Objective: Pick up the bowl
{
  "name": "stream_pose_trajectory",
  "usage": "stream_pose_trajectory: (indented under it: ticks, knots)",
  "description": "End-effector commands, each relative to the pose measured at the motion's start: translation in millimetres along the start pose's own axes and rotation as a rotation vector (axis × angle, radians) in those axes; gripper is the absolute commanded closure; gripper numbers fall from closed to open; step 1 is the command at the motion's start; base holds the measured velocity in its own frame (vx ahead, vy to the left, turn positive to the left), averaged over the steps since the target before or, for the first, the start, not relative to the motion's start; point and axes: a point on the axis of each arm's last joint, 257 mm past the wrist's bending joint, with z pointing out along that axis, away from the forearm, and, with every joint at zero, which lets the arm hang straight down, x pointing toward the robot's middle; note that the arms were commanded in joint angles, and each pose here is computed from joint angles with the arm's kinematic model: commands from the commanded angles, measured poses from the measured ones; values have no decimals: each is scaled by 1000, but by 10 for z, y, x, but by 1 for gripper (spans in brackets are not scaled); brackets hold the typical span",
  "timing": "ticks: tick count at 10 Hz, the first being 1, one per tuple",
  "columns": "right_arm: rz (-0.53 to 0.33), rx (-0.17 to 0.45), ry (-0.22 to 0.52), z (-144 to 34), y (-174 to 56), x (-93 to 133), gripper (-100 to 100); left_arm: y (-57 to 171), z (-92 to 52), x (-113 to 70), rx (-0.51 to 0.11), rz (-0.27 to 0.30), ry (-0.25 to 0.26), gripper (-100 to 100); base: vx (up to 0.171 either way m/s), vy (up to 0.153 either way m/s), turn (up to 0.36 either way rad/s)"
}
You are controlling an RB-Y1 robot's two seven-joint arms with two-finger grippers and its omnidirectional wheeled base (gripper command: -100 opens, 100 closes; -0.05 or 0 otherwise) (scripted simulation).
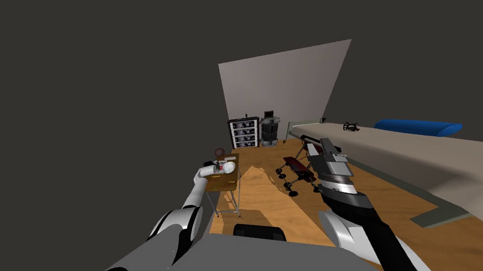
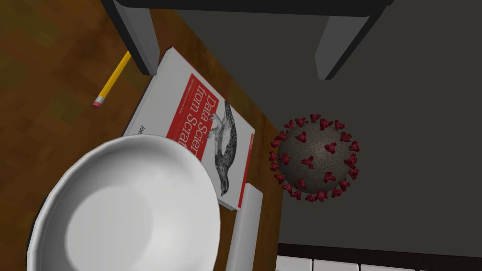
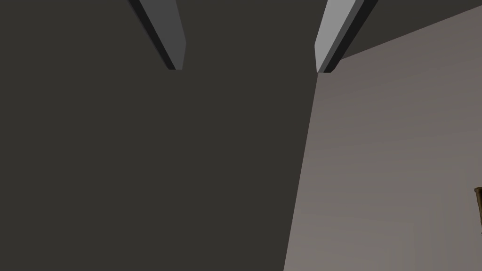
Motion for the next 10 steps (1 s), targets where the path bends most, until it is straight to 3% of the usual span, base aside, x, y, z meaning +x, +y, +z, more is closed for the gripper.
stream_pose_trajectory:
  ticks: [1, 2, 5, 9, 10]
  knots:
    - [0, 0, 0, 0, 0, 0, 0, 108, 21, -17, -48, -6, -9, -100, 45, -64, -20]
    - [0, 0, 0, 0, 0, 0, 0, 236, 53, -83, -103, -17, -22, -100, 64, -77, -45]
    - [0, 0, 0, 0, 0, 0, 0, 423, 62, -155, -179, -29, -37, -100, 54, -58, -26]
    - [0, 0, 0, 0, 0, 0, 0, 877, 30, -365, -352, -62, -81, -100, 78, -72, -36]
    - [0, 0, 0, 0, 0, 0, 0, 884, 27, -365, -355, -62, -81, -100, 57, -56, -12]
